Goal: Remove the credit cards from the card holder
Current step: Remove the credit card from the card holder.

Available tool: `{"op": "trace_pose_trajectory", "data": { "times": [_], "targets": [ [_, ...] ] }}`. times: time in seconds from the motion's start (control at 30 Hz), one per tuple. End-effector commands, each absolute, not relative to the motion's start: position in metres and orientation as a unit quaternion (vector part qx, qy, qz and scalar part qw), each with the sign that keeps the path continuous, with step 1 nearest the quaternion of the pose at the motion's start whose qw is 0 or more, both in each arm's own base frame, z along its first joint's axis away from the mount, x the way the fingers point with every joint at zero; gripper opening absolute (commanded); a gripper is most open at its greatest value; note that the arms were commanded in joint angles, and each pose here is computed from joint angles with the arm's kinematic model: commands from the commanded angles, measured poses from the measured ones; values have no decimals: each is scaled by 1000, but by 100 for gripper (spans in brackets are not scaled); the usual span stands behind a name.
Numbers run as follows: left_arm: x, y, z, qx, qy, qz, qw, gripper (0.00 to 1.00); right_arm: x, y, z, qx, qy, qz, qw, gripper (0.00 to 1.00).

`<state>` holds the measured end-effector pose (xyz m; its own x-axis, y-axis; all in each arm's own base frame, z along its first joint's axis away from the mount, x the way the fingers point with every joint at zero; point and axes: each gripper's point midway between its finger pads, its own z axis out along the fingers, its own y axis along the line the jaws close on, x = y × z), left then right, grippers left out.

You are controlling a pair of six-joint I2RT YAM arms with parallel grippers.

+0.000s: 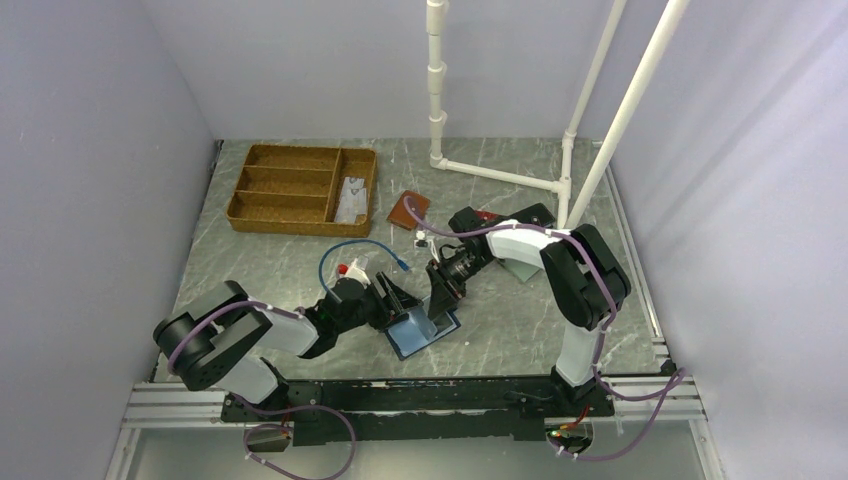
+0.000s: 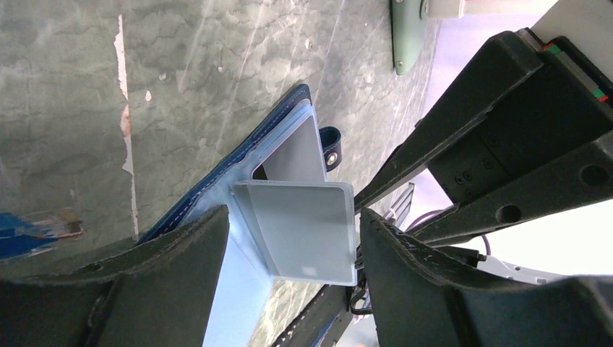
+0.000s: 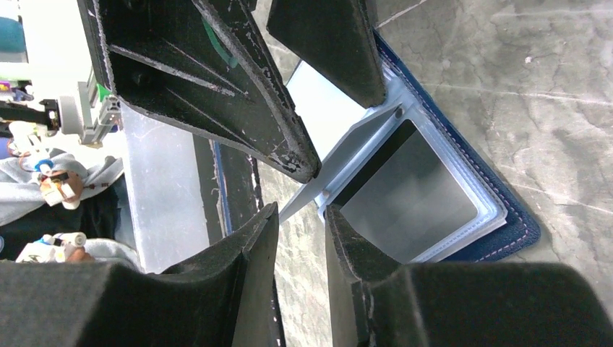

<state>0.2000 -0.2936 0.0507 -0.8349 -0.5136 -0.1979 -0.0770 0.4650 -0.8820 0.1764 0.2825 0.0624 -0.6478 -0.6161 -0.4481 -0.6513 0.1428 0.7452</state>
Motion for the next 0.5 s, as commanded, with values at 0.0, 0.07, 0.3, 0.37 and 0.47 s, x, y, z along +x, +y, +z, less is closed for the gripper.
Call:
{"op": "trace_pose_trajectory", "data": {
  "times": [0.0,0.07,0.3,0.37,0.47],
  "targets": [
    [199,-292,48,-174,826,-484,232,72,182,290,67,-444,744,498,37,33],
    [200,-292,48,-174,826,-484,233,71,180,291,67,-449,741,498,36,32],
    [199,-289,49,-176,824,-483,236,60,181,292,65,-452,743,492,37,32],
    [198,-288,48,-176,824,-483,237,56,182,291,63,-451,746,489,38,32],
    [198,-287,49,-176,823,-484,238,54,184,291,61,-449,750,484,38,34]
  ]
}}
